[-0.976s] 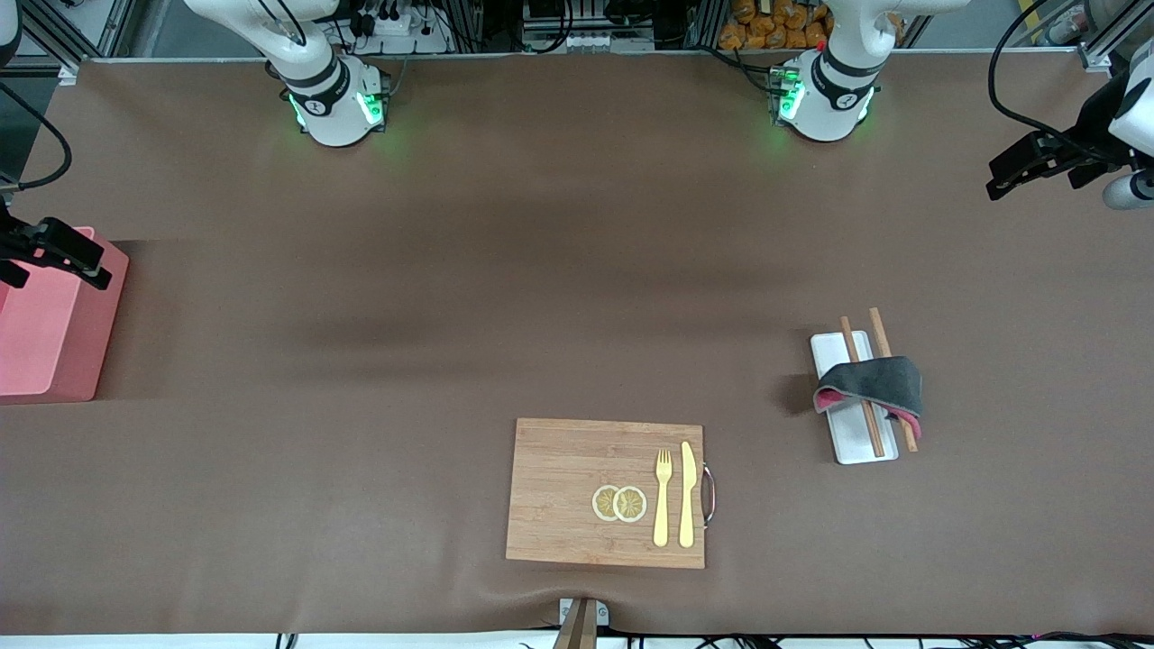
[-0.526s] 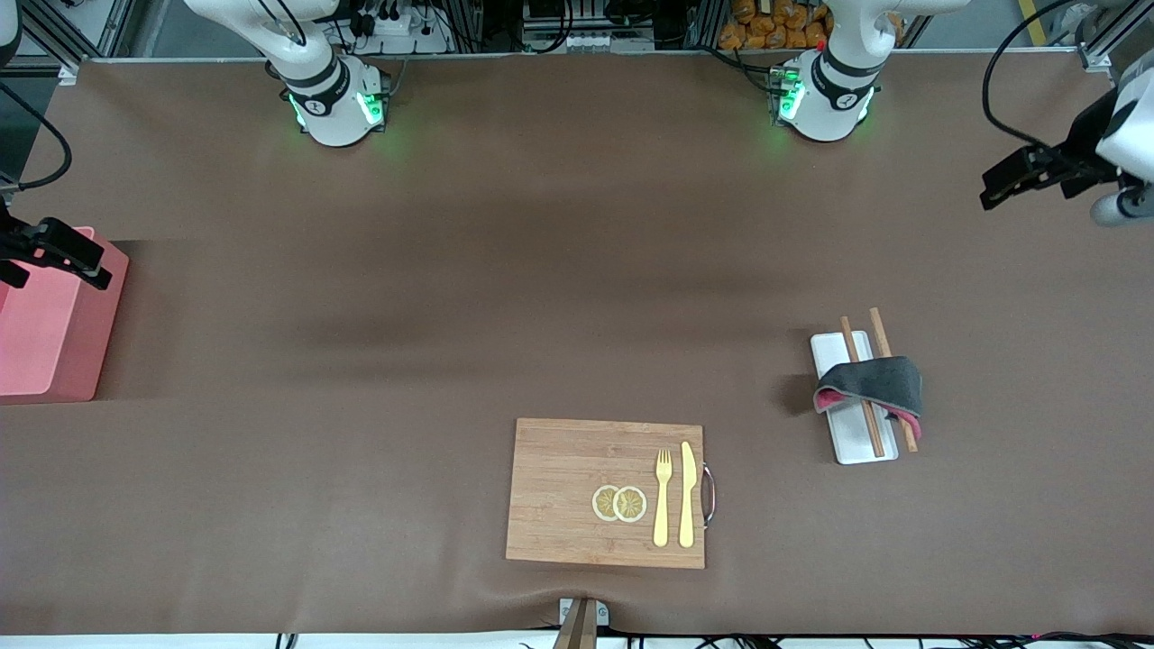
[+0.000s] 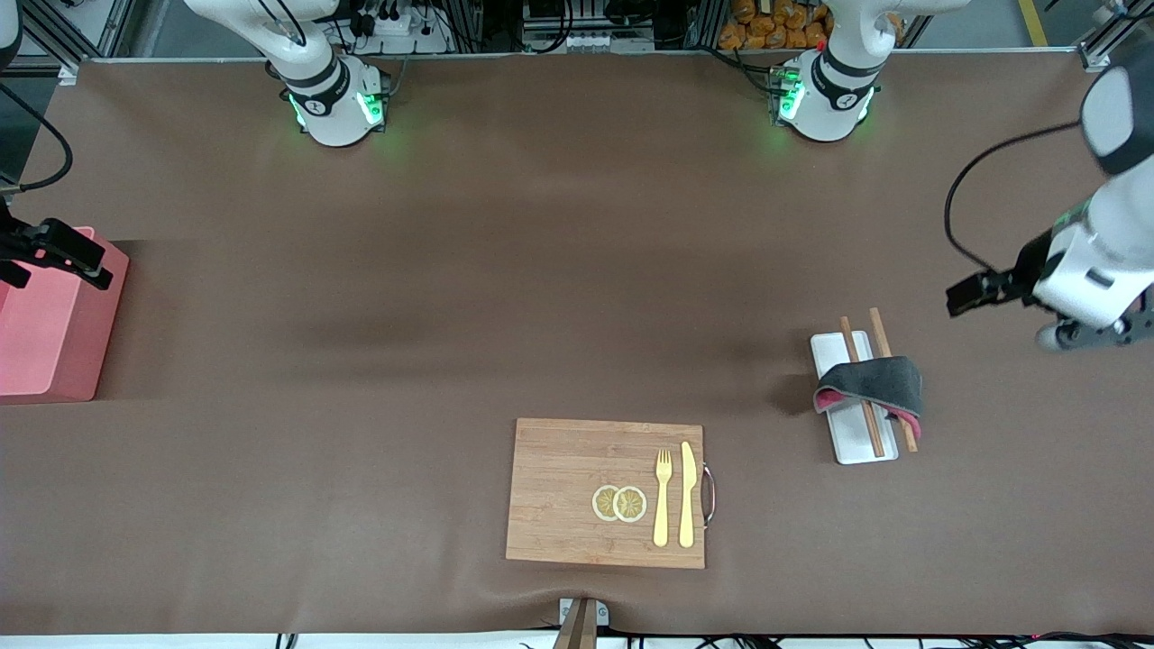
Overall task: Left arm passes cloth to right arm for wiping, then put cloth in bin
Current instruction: 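Move the left gripper down over the grey-pink cloth on the chopstick holder, then close the left gripper on the grey-pink cloth, then lift the cloth with the left gripper and carry it toward the table middle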
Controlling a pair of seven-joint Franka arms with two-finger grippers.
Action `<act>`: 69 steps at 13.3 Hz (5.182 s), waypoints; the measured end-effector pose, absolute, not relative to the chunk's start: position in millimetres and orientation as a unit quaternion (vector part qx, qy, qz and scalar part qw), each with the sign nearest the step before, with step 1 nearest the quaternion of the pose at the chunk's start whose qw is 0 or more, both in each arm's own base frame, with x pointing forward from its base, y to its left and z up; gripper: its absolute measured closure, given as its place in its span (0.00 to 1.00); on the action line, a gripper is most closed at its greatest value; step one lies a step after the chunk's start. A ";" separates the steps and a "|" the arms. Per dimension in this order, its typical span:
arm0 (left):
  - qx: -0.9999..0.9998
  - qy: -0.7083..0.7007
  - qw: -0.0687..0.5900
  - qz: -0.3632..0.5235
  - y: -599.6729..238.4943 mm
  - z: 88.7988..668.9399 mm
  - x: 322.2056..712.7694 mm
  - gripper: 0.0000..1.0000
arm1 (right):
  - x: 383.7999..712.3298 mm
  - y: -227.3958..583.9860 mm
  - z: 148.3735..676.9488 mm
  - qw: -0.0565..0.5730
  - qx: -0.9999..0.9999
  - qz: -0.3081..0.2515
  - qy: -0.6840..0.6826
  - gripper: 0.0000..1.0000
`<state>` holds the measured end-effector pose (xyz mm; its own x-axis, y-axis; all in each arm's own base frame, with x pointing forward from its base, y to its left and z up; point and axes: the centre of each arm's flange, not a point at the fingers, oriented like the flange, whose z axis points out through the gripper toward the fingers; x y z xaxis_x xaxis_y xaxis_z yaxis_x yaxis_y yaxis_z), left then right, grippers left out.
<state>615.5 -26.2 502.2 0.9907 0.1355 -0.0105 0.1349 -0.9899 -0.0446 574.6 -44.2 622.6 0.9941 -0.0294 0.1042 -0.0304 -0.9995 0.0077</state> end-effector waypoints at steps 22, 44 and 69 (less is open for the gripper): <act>-0.996 -0.059 0.034 0.056 -38.2 316.2 662.8 0.39 | 574.8 -45.0 620.7 0.005 0.999 0.049 -0.016 0.00; -0.995 -0.073 0.035 0.056 -39.2 314.3 662.9 0.97 | 576.0 -45.2 615.4 0.004 0.999 0.042 -0.016 0.00; -0.959 -0.248 -0.139 0.009 -420.6 532.8 540.4 0.97 | 566.6 108.2 579.7 -0.097 0.907 -0.115 -0.393 0.00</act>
<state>540.4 -420.6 532.8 0.8769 0.4730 -0.0860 0.4779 -0.8381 0.2630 566.6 108.2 579.7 0.6651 -0.6903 -0.2848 -0.7348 -0.6729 -0.0848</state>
